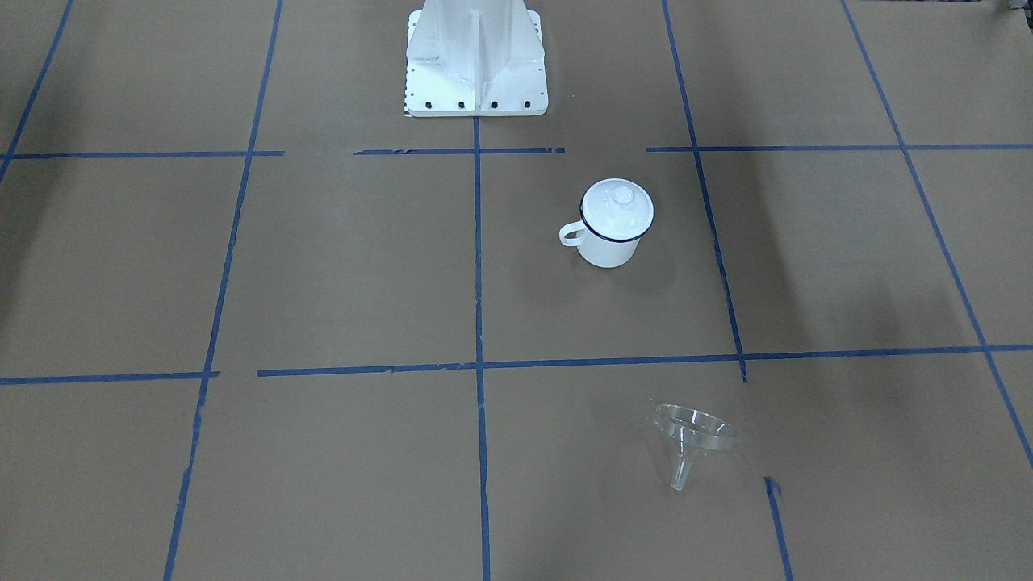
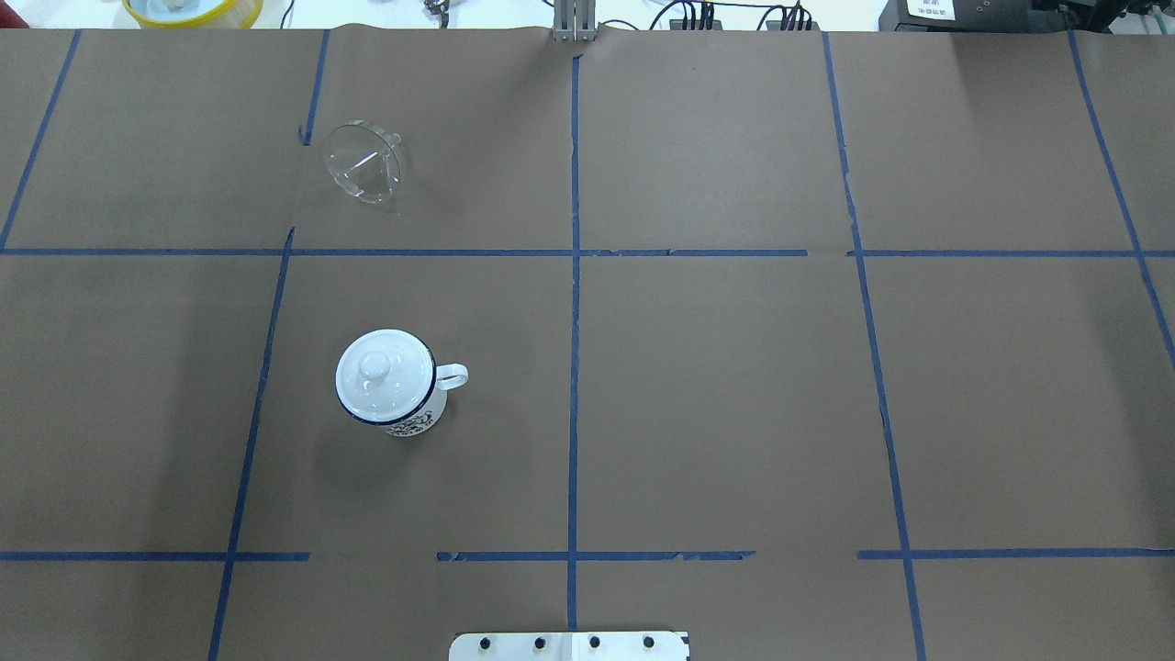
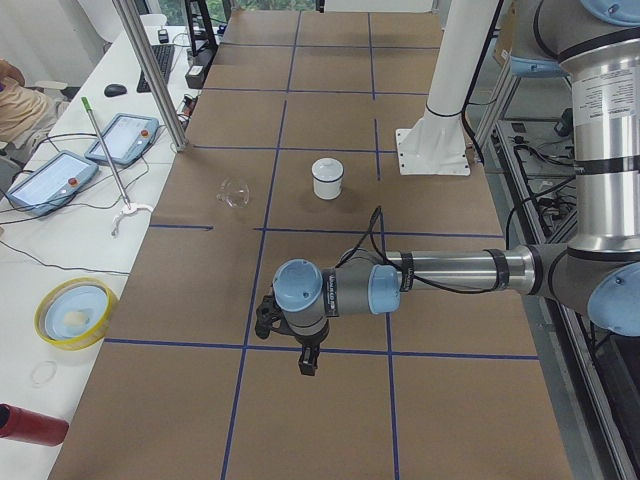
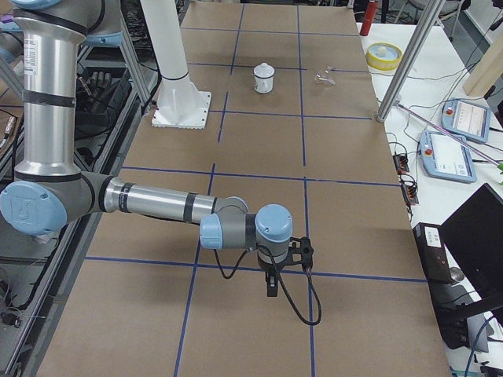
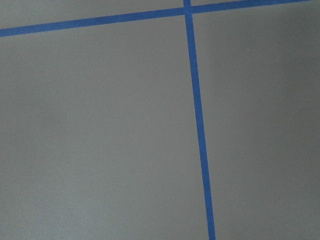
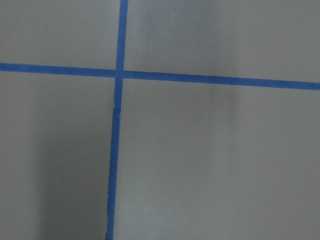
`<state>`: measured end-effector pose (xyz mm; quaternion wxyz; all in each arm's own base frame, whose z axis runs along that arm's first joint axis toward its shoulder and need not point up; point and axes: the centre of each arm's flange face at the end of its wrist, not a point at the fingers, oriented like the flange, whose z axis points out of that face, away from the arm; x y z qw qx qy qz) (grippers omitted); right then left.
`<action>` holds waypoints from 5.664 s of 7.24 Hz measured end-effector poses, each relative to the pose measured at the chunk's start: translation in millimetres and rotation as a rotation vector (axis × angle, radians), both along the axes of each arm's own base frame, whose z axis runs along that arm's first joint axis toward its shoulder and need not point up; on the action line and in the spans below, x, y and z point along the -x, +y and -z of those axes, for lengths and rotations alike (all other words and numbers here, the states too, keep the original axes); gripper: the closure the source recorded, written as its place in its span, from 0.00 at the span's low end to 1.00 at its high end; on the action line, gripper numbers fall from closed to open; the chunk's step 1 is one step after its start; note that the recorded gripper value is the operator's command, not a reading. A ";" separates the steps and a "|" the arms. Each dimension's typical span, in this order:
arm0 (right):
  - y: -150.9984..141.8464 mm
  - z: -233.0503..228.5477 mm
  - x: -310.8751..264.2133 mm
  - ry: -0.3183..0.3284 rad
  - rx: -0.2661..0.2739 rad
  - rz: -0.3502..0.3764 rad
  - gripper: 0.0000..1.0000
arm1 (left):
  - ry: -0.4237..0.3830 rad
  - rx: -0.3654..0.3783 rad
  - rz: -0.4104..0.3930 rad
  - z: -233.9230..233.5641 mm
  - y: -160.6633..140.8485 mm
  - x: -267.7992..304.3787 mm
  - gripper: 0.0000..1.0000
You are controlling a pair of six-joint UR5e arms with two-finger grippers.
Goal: Place funnel on cup
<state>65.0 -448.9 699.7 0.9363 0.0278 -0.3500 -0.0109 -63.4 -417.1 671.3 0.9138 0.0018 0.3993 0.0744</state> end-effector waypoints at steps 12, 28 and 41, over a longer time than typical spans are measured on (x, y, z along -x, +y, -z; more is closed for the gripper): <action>0.0 0.0 0.0 0.000 0.000 0.000 0.00 | 0.088 -0.419 0.000 204.1 -100.6 -59.6 0.00; 0.0 0.0 0.0 0.000 0.000 0.000 0.00 | 0.015 0.041 0.306 434.7 18.2 -486.7 0.10; 0.0 0.0 0.0 0.000 0.000 0.000 0.00 | 0.007 0.046 0.285 431.8 25.8 -495.3 0.29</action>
